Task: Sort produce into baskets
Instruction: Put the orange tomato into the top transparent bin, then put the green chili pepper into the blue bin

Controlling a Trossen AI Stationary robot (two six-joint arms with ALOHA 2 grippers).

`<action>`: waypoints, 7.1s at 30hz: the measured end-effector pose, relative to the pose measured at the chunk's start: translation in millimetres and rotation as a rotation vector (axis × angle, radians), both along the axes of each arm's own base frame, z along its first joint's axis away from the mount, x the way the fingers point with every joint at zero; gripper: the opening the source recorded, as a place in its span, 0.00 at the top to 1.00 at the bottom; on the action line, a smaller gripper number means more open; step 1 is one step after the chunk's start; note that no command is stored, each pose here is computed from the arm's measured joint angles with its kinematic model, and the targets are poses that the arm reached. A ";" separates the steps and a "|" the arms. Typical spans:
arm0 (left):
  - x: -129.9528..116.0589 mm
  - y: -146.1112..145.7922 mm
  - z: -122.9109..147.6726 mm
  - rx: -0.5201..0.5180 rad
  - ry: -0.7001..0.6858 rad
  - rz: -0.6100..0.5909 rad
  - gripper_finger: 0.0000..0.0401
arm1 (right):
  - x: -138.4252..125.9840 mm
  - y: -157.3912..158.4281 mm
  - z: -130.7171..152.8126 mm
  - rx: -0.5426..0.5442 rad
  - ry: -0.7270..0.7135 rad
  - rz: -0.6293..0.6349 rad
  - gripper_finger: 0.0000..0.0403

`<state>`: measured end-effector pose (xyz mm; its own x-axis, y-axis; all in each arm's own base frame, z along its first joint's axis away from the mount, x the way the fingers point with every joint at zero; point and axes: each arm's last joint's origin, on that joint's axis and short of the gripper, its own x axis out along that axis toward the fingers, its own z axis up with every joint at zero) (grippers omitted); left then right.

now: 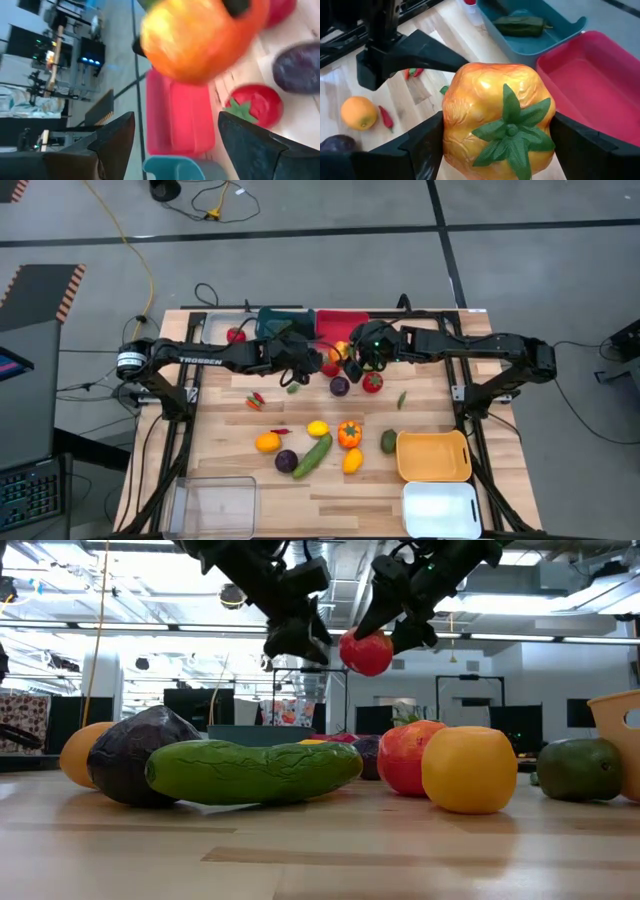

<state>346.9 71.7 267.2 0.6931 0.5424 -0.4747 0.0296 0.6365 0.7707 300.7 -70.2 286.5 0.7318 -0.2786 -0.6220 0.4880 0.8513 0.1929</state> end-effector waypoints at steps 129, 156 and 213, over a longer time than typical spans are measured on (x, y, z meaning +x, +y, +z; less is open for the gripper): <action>-63.2 94.4 -24.5 0.011 0.432 0.413 0.40 | -68.0 -50.8 40.3 -0.025 -0.051 0.035 0.01; -137.7 128.3 -28.9 -0.325 0.511 0.840 0.40 | -67.8 -50.9 39.7 -0.024 -0.048 0.035 0.01; -130.9 52.9 19.3 -0.823 0.116 0.653 0.23 | -71.9 -58.5 39.7 -0.025 -0.047 0.000 0.01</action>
